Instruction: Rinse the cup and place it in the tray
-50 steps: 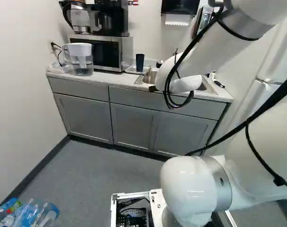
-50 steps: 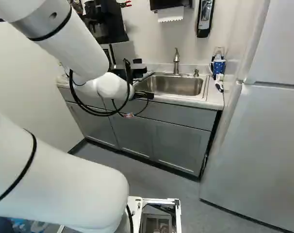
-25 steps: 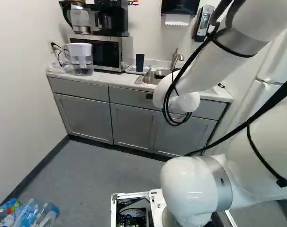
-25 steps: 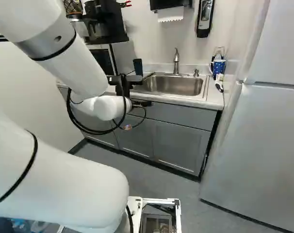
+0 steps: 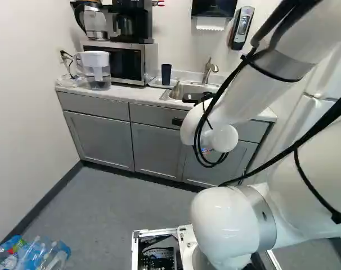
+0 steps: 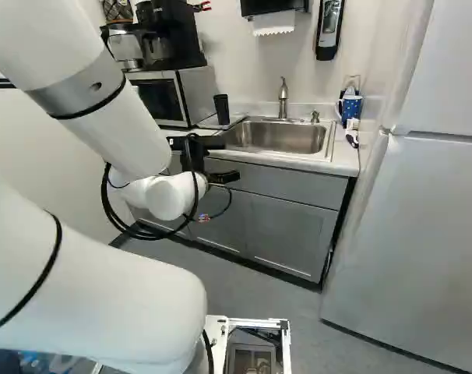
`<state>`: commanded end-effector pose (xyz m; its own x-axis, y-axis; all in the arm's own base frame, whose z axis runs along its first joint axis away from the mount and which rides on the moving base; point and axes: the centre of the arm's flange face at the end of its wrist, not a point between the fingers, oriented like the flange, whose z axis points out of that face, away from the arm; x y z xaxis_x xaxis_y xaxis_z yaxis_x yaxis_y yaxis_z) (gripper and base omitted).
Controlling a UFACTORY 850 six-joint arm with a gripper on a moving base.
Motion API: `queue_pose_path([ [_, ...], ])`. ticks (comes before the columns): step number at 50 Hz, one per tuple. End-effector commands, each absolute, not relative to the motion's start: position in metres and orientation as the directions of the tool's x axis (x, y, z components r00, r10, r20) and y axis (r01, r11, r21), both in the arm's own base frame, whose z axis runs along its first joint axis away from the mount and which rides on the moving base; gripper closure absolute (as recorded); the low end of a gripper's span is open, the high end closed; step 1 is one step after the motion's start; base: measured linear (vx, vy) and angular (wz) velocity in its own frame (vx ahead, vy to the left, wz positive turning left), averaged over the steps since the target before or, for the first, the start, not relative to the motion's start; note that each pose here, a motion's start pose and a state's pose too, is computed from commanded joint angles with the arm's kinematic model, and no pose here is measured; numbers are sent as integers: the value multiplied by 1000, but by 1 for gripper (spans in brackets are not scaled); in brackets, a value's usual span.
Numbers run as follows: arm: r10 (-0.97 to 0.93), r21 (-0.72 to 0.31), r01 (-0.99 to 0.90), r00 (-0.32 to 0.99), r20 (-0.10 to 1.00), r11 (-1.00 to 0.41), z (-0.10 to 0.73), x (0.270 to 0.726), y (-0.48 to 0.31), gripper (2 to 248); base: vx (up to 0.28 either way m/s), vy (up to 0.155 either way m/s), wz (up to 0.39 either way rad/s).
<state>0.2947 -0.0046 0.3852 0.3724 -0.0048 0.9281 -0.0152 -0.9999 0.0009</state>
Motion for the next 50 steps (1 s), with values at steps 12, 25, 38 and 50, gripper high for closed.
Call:
queue_pose_path([
  [12,-2,1,-8,352,936,-1000,376,284,-2,3,0,0,0],
  [25,-1,0,-3,336,942,-1000,370,276,-1,3,0,0,0],
  [38,0,0,-1,327,945,-1000,366,271,0,3,0,0,0],
  [50,0,0,0,326,946,-1000,366,270,0,3,0,0,0],
])
